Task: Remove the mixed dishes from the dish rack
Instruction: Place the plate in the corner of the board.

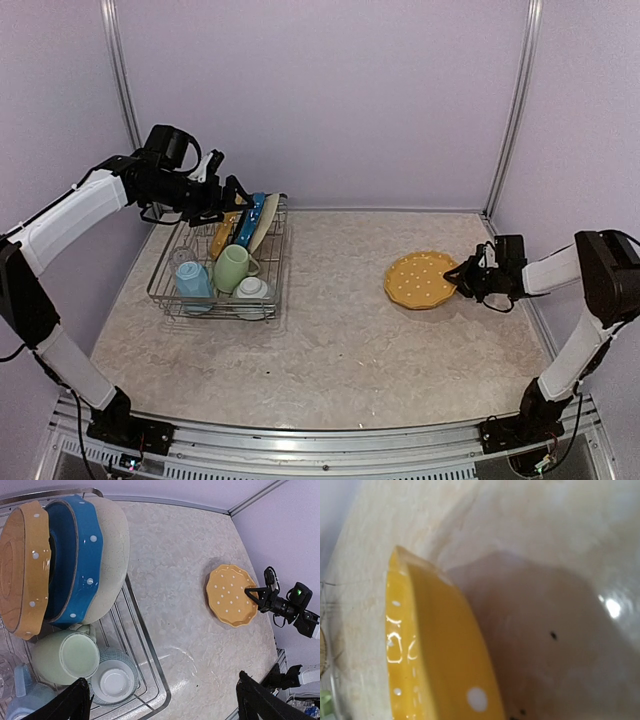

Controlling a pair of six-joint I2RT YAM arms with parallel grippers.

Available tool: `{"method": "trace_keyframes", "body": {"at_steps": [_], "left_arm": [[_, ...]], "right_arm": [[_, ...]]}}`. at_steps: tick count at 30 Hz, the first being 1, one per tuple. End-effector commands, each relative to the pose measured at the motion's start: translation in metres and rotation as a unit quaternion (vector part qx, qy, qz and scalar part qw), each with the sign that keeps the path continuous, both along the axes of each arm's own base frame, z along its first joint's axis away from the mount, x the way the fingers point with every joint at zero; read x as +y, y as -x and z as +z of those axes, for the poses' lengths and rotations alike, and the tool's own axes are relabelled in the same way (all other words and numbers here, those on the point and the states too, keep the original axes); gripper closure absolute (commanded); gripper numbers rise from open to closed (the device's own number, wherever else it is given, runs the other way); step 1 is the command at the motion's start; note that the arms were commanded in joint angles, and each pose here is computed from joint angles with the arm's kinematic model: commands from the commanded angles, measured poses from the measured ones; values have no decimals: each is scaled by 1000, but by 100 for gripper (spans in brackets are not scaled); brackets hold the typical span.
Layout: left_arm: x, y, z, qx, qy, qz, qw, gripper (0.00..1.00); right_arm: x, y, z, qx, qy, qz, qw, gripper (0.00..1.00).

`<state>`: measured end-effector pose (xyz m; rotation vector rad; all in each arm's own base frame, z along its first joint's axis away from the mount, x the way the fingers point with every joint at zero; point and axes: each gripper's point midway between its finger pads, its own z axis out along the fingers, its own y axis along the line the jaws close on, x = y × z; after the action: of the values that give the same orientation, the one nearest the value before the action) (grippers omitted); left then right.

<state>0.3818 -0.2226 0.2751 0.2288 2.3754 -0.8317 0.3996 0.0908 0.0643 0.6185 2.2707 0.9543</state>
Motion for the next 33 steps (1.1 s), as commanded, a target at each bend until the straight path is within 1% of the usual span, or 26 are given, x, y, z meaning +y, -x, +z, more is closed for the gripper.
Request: {"method": "trace_keyframes", "body": {"at_steps": [1, 4, 8, 9, 12, 15, 18, 20, 22, 23, 26, 31, 33], "left_arm": [[2, 6, 16, -30, -19, 1, 999, 3], [0, 11, 24, -40, -21, -3, 999, 3], [5, 10, 26, -49, -33, 6, 998, 3], [8, 9, 26, -51, -38, 10, 998, 3], [11, 6, 23, -48, -45, 17, 998, 2], [10, 4, 19, -42, -50, 16, 998, 2], [15, 0, 12, -47, -68, 25, 996, 2], [19, -4, 6, -48, -82, 32, 995, 2], [21, -7, 2, -47, -93, 35, 994, 2], [23, -9, 0, -44, -95, 37, 994, 2], [27, -13, -4, -34, -89, 43, 994, 2], [32, -17, -14, -35, -116, 54, 991, 2], [33, -19, -18, -33, -123, 56, 990, 2]], "right_arm": [[-1, -39, 32, -79, -28, 3, 997, 100], [-1, -41, 19, -66, -27, 4, 997, 100], [-6, -35, -7, -31, 16, 15, 999, 100], [-8, -32, -14, -19, 31, 18, 999, 97], [-17, -29, -25, 3, 82, 26, 996, 85], [-31, -26, -34, 29, 142, 31, 989, 74], [-41, -19, -38, 44, 183, 35, 982, 57], [-44, -15, -39, 47, 195, 38, 979, 44], [-42, -13, -35, 35, 197, 46, 979, 34], [-43, -11, -33, 34, 200, 47, 978, 30], [-47, -6, -28, 31, 223, 52, 973, 23], [-56, 16, -33, 51, 260, 64, 962, 21], [-53, 25, -33, 59, 270, 70, 958, 19]]}}
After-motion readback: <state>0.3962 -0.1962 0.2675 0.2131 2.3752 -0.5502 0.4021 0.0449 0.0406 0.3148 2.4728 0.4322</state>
